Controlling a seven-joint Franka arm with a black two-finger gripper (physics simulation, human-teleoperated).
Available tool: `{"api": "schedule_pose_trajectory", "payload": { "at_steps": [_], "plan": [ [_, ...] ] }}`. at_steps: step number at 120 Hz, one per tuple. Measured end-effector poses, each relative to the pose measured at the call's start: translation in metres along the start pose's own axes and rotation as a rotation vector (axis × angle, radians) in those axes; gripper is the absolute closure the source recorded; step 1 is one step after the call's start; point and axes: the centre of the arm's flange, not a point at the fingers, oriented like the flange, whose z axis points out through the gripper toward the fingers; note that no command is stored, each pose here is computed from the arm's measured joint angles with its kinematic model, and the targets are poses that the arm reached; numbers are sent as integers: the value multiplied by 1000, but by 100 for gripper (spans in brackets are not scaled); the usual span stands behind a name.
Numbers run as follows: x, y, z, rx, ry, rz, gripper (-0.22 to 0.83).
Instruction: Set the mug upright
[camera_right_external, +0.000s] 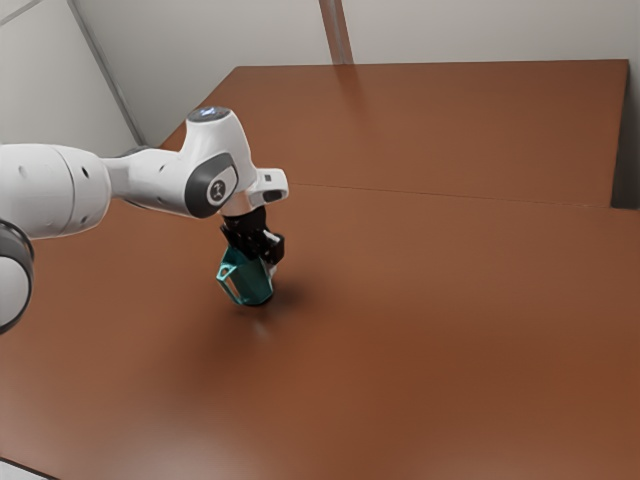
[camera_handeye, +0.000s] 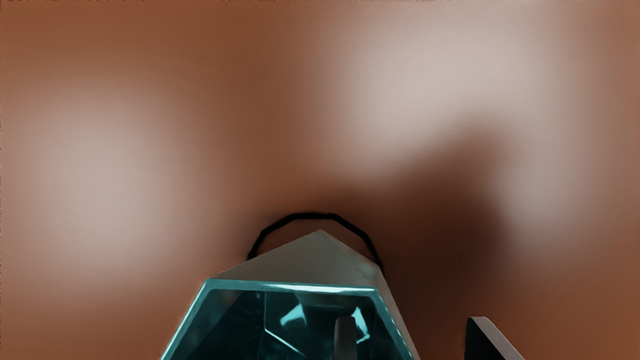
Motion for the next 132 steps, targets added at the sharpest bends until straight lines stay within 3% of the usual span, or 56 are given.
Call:
{"api": "schedule_pose_trajectory", "payload": {
  "at_steps": [18, 42, 63, 85, 132],
  "plan": [
    [-1, 2, -24, 2, 34, -9, 22],
    [12, -3, -91, -19, 107, -43, 9],
    [22, -23, -167, -51, 140, -89, 4],
    [10, -21, -222, -61, 133, -88, 2],
    [-10, -17, -236, -65, 62, -83, 0]
  ]
}}
